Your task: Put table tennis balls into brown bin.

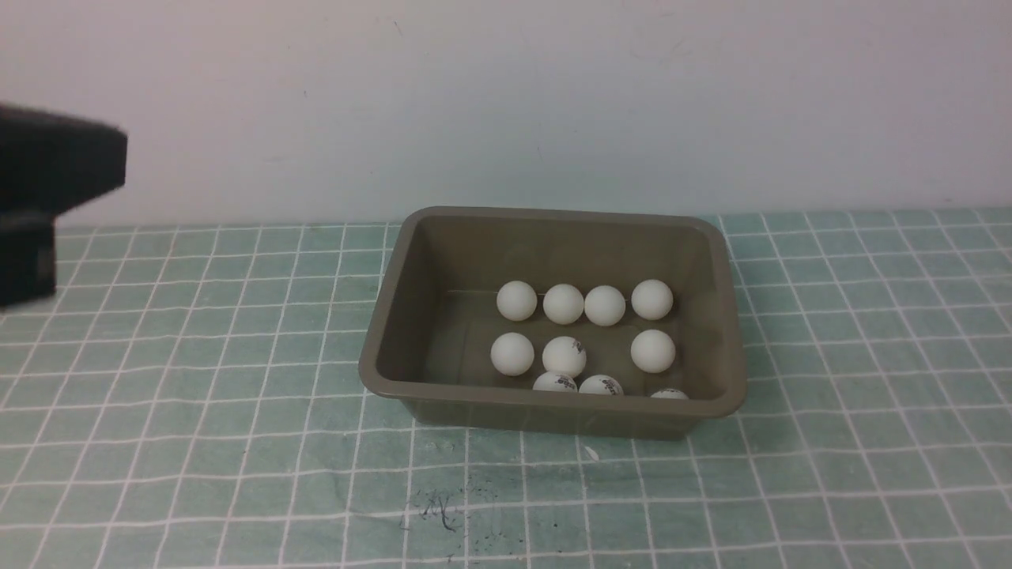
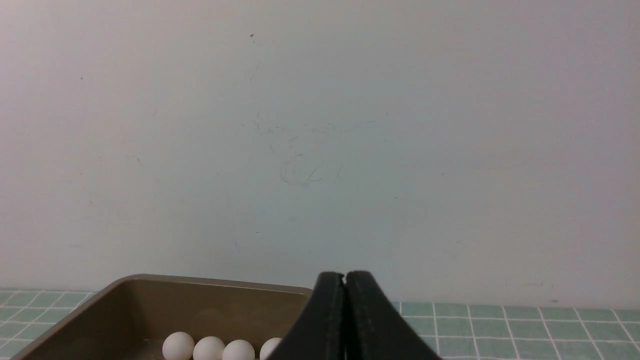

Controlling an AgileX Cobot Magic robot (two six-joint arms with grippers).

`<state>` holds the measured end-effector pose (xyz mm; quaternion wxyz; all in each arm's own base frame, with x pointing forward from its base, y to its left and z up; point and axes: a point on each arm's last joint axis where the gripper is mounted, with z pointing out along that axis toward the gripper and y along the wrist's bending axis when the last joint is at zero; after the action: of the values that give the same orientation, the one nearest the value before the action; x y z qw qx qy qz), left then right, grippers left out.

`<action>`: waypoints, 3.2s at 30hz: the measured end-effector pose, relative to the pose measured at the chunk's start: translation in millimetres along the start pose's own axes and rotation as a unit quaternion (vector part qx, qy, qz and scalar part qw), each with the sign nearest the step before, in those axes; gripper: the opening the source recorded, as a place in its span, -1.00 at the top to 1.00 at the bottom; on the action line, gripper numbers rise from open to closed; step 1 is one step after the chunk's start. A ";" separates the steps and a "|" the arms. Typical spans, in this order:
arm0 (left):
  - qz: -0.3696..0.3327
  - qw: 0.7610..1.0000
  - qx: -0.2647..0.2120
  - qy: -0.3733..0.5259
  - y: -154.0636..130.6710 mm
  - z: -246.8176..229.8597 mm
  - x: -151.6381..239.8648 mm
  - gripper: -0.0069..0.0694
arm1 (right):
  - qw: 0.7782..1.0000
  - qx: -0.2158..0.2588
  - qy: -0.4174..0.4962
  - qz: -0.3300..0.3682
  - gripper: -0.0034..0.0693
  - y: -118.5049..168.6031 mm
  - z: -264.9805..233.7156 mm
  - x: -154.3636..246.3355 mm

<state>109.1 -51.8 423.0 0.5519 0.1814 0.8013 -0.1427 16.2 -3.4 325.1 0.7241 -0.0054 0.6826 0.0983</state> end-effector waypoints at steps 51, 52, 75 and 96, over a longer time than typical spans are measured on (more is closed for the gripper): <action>-0.042 0.974 -0.223 -0.022 28.6 18.4 261.3 0.83 | 1.000 0.000 0.001 0.000 0.95 0.0 0.1 0.3; -0.039 0.974 -0.221 -0.021 28.2 18.5 261.2 0.83 | 1.000 0.000 0.001 0.000 0.95 0.0 0.1 0.3; -0.043 0.976 -0.214 -0.023 27.1 19.1 261.1 0.83 | 1.000 0.000 0.001 0.000 0.95 0.0 0.1 0.3; -0.042 0.976 -0.214 -0.023 27.1 19.1 261.0 0.83 | 0.977 0.148 0.150 -0.033 0.95 -30.3 26.2 145.7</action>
<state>52.3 -1.0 171.2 0.5896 0.0219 0.8074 0.0048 53.7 -9.8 178.9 0.6087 0.0648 0.7902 -0.0300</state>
